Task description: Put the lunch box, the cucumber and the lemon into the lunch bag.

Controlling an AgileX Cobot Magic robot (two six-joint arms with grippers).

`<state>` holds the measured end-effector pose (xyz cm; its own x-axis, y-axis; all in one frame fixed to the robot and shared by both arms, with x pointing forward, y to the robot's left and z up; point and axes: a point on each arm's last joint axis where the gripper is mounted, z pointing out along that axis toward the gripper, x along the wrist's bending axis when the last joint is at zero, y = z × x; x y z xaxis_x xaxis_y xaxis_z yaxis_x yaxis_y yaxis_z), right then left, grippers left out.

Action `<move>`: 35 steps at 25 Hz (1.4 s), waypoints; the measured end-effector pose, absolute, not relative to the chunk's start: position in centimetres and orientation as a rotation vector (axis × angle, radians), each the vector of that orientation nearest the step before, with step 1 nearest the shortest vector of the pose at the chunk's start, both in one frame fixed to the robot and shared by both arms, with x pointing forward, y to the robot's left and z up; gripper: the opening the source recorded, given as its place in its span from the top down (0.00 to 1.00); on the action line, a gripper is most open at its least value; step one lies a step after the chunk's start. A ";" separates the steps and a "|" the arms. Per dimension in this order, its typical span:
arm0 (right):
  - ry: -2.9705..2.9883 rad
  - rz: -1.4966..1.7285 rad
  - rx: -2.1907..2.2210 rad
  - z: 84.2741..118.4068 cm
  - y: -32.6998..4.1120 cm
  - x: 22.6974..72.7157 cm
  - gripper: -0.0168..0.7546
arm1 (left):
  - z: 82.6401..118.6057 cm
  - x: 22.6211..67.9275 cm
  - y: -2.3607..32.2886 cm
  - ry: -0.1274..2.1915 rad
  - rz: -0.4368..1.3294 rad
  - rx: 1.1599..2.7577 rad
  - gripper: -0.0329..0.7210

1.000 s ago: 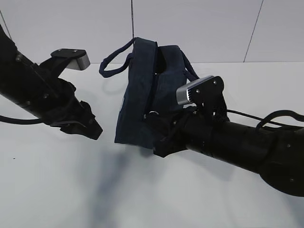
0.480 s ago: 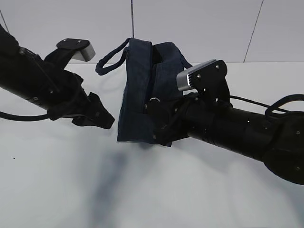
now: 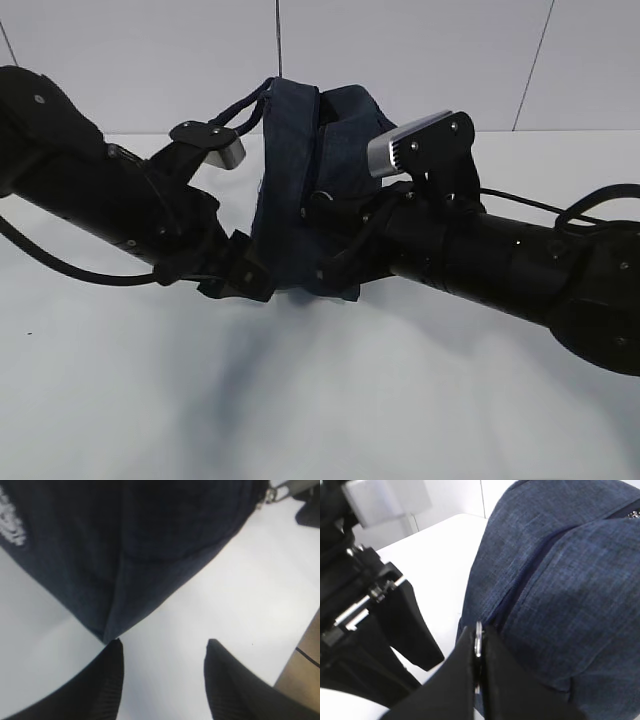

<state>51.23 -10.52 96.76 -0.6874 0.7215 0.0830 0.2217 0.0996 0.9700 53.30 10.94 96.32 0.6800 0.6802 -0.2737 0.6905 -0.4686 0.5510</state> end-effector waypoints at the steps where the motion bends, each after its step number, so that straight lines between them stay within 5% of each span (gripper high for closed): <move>1: 1.971 1.616 0.919 96.8 -10.5 51.2 0.98 | 96.1 53.3 10.6 1.047 -0.007 2.246 0.46; 7: 1.973 1.613 0.920 96.8 -10.5 51.2 0.98 | 95.5 53.5 9.7 1.045 0.068 2.236 0.49; 17: 1.972 1.613 0.920 96.8 -10.5 51.2 0.98 | 95.6 53.9 9.8 1.068 0.107 2.207 0.97; 35: 1.908 1.641 0.910 99.0 -10.2 52.0 0.98 | 97.0 53.2 9.9 1.045 0.087 2.186 0.97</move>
